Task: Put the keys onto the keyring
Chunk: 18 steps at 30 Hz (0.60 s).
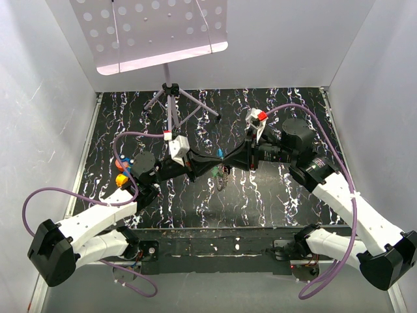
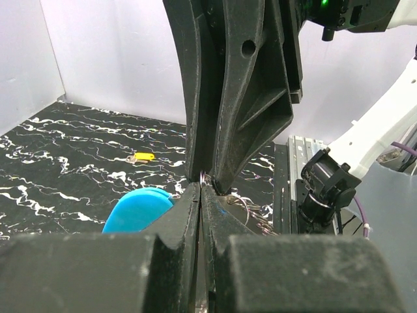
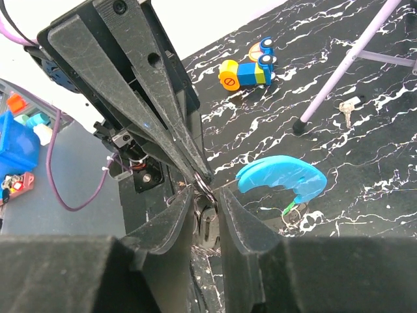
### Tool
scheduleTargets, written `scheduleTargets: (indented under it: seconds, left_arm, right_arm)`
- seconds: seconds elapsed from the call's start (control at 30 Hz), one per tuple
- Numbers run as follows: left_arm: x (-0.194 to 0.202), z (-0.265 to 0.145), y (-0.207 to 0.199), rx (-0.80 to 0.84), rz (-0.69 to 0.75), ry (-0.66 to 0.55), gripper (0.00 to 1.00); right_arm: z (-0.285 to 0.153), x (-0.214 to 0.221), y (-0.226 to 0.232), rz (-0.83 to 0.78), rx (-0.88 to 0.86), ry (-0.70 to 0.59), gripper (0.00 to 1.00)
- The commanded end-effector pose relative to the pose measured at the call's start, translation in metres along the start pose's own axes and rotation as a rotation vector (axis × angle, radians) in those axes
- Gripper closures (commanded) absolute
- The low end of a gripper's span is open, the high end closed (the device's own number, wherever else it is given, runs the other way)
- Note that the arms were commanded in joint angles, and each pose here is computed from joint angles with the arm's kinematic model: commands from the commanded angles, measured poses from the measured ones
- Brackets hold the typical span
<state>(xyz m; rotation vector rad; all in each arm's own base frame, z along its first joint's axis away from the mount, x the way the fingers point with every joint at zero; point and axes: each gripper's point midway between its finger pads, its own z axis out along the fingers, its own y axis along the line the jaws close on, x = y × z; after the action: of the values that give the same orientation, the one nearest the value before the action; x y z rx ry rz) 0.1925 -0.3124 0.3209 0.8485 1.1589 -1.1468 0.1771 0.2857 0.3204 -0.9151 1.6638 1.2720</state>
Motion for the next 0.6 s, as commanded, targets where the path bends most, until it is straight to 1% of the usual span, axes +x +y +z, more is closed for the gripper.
scheduleTargets:
  seconds: [0.0, 0.1, 0.27, 0.3, 0.33, 0.37, 0.4, 0.47, 0.57]
  left_arm:
    - [-0.043, 0.002, -0.004, 0.005, 0.045, -0.121, 1.00]
    - [-0.047, 0.001, -0.005, 0.011, 0.034, -0.139, 1.00]
    - [-0.048, -0.003, -0.006, 0.025, 0.011, -0.162, 1.00]
    - [-0.048, -0.003, -0.005, 0.028, 0.007, -0.163, 1.00]
    - [-0.047, -0.005, -0.005, 0.032, 0.004, -0.161, 1.00]
    - [-0.045, -0.006, -0.005, 0.035, 0.003, -0.158, 1.00]
    - [-0.043, -0.007, -0.005, 0.035, -0.002, -0.156, 1.00]
    - [-0.043, -0.010, -0.005, 0.040, -0.004, -0.162, 1.00]
    - [-0.043, -0.012, -0.007, 0.057, -0.013, -0.168, 1.00]
  right_arm:
    - [-0.002, -0.006, 0.005, -0.065, -0.018, 0.000, 0.73]
    - [-0.002, -0.003, 0.004, -0.073, -0.015, 0.007, 0.76]
    - [-0.003, -0.003, 0.005, -0.082, -0.021, 0.009, 0.75]
    - [-0.004, -0.004, 0.008, -0.086, -0.034, 0.006, 0.74]
    - [-0.006, -0.008, 0.012, -0.102, -0.053, -0.005, 0.70]
    - [-0.008, -0.014, 0.016, -0.120, -0.071, -0.020, 0.62]
    - [-0.010, -0.020, 0.019, -0.135, -0.084, -0.033, 0.57]
    - [-0.016, -0.030, 0.026, -0.168, -0.125, -0.053, 0.54]
    - [-0.021, -0.036, 0.036, -0.224, -0.176, -0.072, 0.53]
